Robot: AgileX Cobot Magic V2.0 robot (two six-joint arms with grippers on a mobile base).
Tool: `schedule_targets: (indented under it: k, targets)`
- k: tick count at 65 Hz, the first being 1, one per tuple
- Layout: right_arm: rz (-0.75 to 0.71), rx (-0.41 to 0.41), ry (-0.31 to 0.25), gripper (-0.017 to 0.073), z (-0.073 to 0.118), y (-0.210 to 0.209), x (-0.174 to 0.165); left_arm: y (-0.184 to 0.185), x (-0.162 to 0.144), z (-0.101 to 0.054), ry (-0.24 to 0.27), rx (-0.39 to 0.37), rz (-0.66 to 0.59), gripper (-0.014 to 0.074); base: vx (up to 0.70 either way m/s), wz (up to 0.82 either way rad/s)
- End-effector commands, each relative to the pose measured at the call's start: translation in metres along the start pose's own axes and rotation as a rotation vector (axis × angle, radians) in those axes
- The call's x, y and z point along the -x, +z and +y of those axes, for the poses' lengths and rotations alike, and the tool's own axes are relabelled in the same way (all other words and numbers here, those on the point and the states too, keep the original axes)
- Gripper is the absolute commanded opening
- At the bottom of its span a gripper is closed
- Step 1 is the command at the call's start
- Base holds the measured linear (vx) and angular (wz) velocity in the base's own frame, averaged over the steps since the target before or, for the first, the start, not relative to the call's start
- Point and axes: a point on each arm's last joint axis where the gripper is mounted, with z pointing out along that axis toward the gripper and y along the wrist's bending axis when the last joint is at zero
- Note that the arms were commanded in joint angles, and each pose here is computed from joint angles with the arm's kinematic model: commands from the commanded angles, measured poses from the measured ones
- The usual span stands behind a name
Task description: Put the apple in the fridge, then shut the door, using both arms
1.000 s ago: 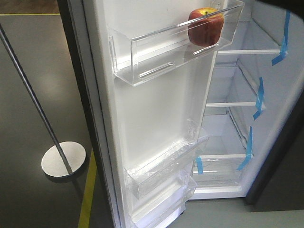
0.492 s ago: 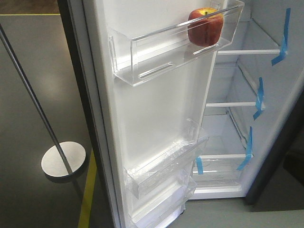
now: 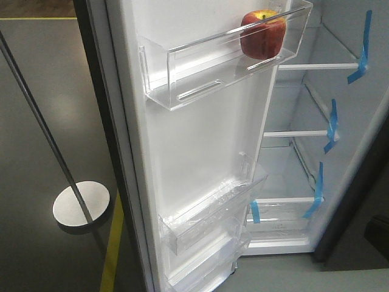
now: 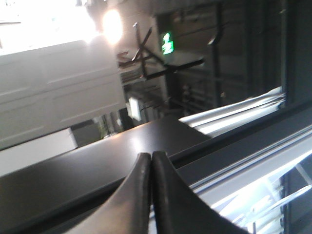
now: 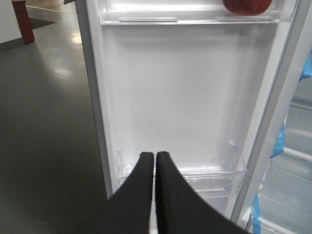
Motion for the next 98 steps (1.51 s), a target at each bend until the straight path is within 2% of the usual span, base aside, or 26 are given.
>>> schedule_targets:
  k: [1,11,16,20,26,41,46,54,58,65,67,76,83,92,98]
  targets:
    - [-0.076,-0.024,0.022,-0.0005,-0.002,-0.002,0.012,0.019,0.003,-0.019,0.019,0.007,-0.016,-0.0006,0.00,0.00]
    - [-0.077,-0.024,0.024,-0.0005,-0.002,-0.002,0.012,0.067,-0.002,-0.020,0.082,0.142,0.061,-0.0006,0.00,0.00]
    - [-0.077,-0.024,0.024,-0.0005,-0.002,-0.002,0.012,0.091,-0.005,-0.021,0.082,0.193,0.103,-0.0006,0.00,0.00]
    - [-0.077,-0.024,0.024,-0.0005,-0.002,-0.002,0.012,0.117,-0.007,-0.025,0.107,0.226,0.139,-0.0006,0.00,0.00]
    - [-0.077,-0.024,0.024,-0.0005,-0.002,-0.002,0.012,0.148,-0.009,-0.035,0.175,0.229,0.180,-0.0006,0.00,0.00]
    - [-0.076,-0.023,0.024,-0.0005,-0.002,-0.002,0.012,0.236,-0.017,-0.059,0.220,0.166,0.290,-0.0006,0.00,0.00]
    - [-0.075,-0.022,0.024,-0.0005,-0.002,-0.002,0.012,0.262,-0.022,-0.061,0.209,0.134,0.344,-0.0006,0.00,0.00]
    - [-0.073,-0.020,0.023,-0.0005,-0.002,-0.002,0.012,0.297,-0.032,-0.058,0.158,0.072,0.439,-0.0006,0.00,0.00]
    - [-0.070,-0.017,0.023,-0.0005,-0.001,-0.001,0.012,0.312,-0.036,-0.053,0.138,0.045,0.473,-0.0006,0.00,0.00]
    - [-0.063,-0.010,0.023,-0.0005,-0.001,-0.001,0.011,0.333,-0.043,-0.037,0.063,0.009,0.537,-0.0006,0.00,0.00]
    - [-0.062,-0.010,0.023,-0.0005,-0.001,-0.001,0.011,0.336,-0.045,-0.034,0.065,0.004,0.558,-0.0006,0.00,0.00]
    - [-0.057,-0.005,0.022,-0.0005,0.000,-0.001,0.011,0.349,-0.056,-0.006,0.030,0.026,0.667,-0.0001,0.00,0.00]
    - [-0.056,-0.003,0.023,-0.0005,0.000,-0.001,0.010,0.352,-0.063,0.011,0.001,0.033,0.749,0.0013,0.00,0.00]
    - [-0.058,0.000,0.039,-0.0005,0.000,-0.001,0.011,0.353,-0.074,0.026,-0.029,0.036,0.835,0.0055,0.00,0.00]
    - [-0.058,0.000,0.056,-0.0005,0.000,-0.001,0.011,0.353,-0.083,0.031,-0.034,0.031,0.873,0.0094,0.00,0.00]
